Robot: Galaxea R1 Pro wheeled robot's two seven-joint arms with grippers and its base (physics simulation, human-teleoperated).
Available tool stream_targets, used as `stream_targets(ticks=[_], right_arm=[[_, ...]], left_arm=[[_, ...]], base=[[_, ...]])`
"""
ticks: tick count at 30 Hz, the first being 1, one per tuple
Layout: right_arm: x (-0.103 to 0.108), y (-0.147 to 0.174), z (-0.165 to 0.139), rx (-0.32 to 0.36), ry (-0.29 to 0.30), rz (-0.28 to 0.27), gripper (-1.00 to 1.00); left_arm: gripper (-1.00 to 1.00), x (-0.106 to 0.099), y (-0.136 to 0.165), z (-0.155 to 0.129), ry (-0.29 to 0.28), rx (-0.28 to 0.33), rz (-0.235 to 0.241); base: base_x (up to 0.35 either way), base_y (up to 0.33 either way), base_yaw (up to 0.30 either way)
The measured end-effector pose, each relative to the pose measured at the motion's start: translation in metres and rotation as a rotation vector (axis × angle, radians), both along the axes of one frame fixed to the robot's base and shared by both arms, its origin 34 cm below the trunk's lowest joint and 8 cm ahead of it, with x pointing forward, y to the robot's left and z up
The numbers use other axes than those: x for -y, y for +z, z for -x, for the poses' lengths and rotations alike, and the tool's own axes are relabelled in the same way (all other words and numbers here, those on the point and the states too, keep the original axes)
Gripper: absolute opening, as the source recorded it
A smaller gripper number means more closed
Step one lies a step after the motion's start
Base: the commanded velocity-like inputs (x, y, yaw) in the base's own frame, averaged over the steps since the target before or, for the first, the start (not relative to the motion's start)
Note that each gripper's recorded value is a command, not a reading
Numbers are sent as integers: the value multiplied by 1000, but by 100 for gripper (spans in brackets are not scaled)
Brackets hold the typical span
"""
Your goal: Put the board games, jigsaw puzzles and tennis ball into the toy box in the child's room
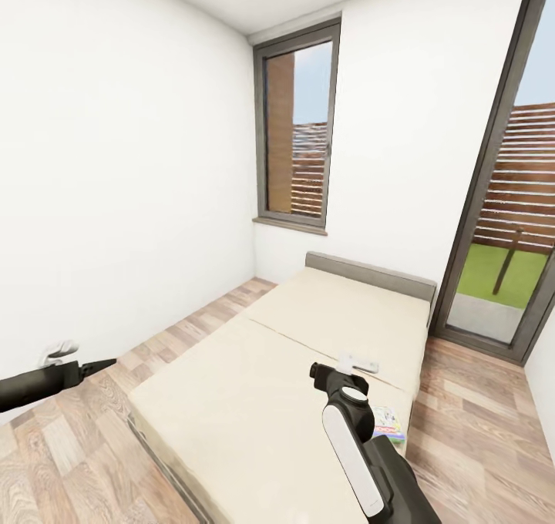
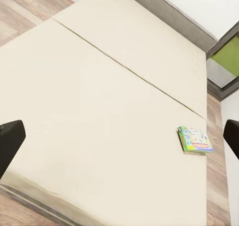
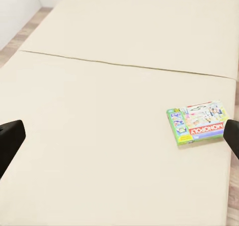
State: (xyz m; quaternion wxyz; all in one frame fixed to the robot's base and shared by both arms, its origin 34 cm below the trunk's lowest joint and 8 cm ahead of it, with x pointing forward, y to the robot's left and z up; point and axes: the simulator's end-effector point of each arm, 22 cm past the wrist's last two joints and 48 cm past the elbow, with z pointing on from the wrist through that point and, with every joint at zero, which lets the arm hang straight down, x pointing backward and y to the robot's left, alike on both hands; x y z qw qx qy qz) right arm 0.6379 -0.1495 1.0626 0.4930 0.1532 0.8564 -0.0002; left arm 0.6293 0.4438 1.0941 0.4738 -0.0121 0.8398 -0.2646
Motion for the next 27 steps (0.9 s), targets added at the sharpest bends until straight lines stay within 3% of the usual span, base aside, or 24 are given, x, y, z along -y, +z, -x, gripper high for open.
stream_targets(ticks=[13, 27], right_arm=[[-6, -12, 1, -26, 16, 12, 100], [-10, -23, 0, -46, 27, 20, 100]], left_arm=[[100, 1, -10, -2, 14, -58, 33], [100, 1, -7, -6, 11, -40, 1]], base=[[-5, 0, 22], [-75, -2, 156]])
